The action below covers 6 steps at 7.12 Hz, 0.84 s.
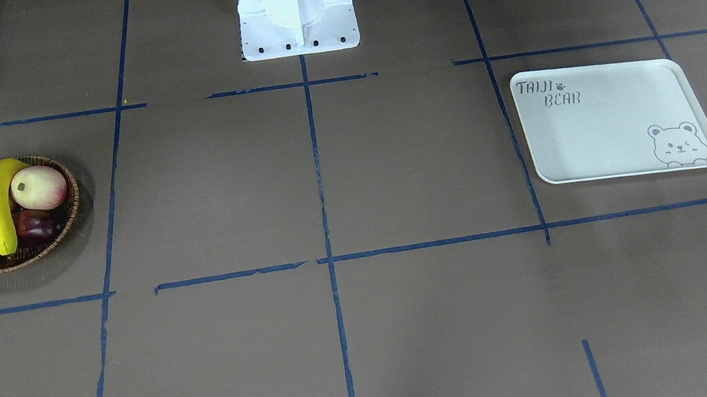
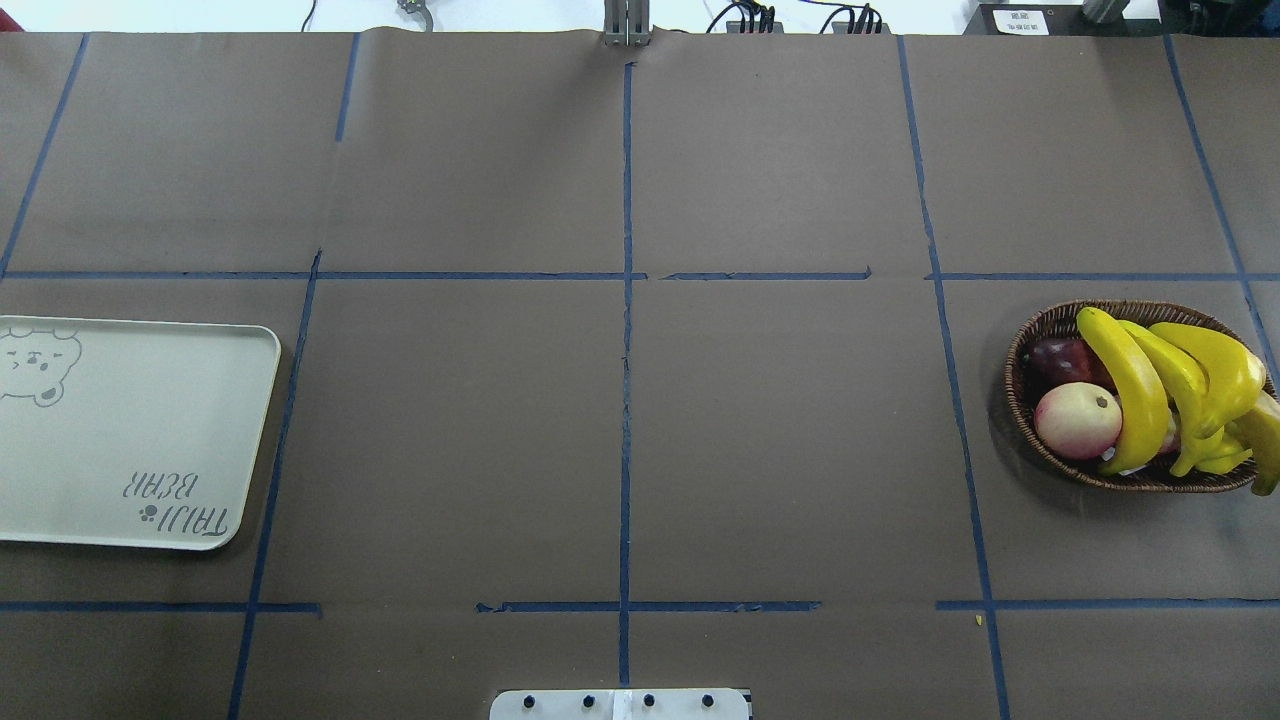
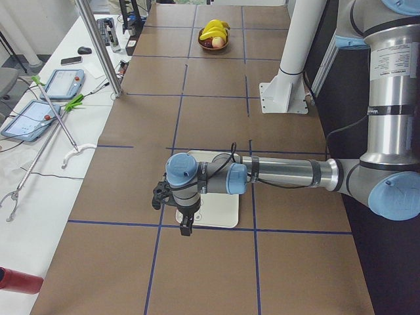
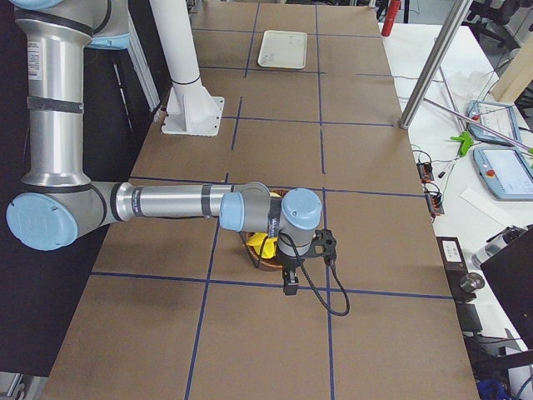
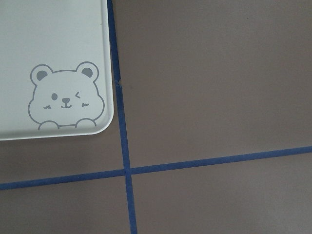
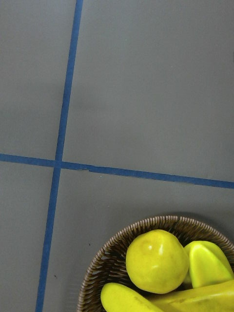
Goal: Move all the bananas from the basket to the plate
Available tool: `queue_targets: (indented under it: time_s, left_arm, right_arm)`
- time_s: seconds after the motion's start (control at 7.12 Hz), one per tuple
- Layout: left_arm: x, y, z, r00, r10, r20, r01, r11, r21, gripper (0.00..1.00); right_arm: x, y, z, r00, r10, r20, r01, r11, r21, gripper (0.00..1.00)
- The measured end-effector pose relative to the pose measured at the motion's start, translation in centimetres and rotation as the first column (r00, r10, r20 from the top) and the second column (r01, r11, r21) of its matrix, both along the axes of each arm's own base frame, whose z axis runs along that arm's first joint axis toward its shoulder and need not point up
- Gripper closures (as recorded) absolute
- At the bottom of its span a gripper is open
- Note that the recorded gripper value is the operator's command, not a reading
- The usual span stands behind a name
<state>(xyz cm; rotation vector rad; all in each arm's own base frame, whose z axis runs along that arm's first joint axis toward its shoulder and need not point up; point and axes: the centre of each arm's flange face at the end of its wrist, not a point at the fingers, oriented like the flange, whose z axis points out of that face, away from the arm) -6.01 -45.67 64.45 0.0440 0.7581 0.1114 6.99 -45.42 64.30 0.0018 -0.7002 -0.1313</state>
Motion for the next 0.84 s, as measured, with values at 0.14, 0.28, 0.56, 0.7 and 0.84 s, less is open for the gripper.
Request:
queue_targets:
  time_s: [0.14,0.28,0.56,0.7,0.84]
  left_arm:
    - [0.0,0.0,-0.2,1.0,0.0,0.0,0.0,1.0,0.002,0.0]
    - [0.1,0.0,-0.6,1.0,0.002,0.0,-0.002,1.0,0.004,0.0]
    - [0.2,0.2,-0.6,1.0,0.005,-0.001,-0.005,1.0,0.001,0.0]
    - [0.3,0.3,-0.6,1.0,0.005,-0.001,-0.005,1.0,-0.001,0.0]
    - [0.3,0.3,-0.5,1.0,0.006,-0.001,-0.006,1.0,-0.001,0.0]
  right_arm:
    - [0.0,0.0,-0.1,1.0,0.0,0.0,0.0,1.0,0.002,0.0]
    - [0.0,-0.1,-0.5,1.0,0.001,0.003,-0.001,1.0,0.01,0.0]
    - [-0.4,-0.2,-2.6,0.999,0.01,0.035,-0.011,0.999,0.037,0.0]
    - [-0.7,-0.3,-3.8,0.998,0.029,0.057,-0.031,0.999,0.038,0.0]
    - [-1.1,-0.4,-5.0,0.993,0.074,0.088,-0.076,0.997,0.009,0.01]
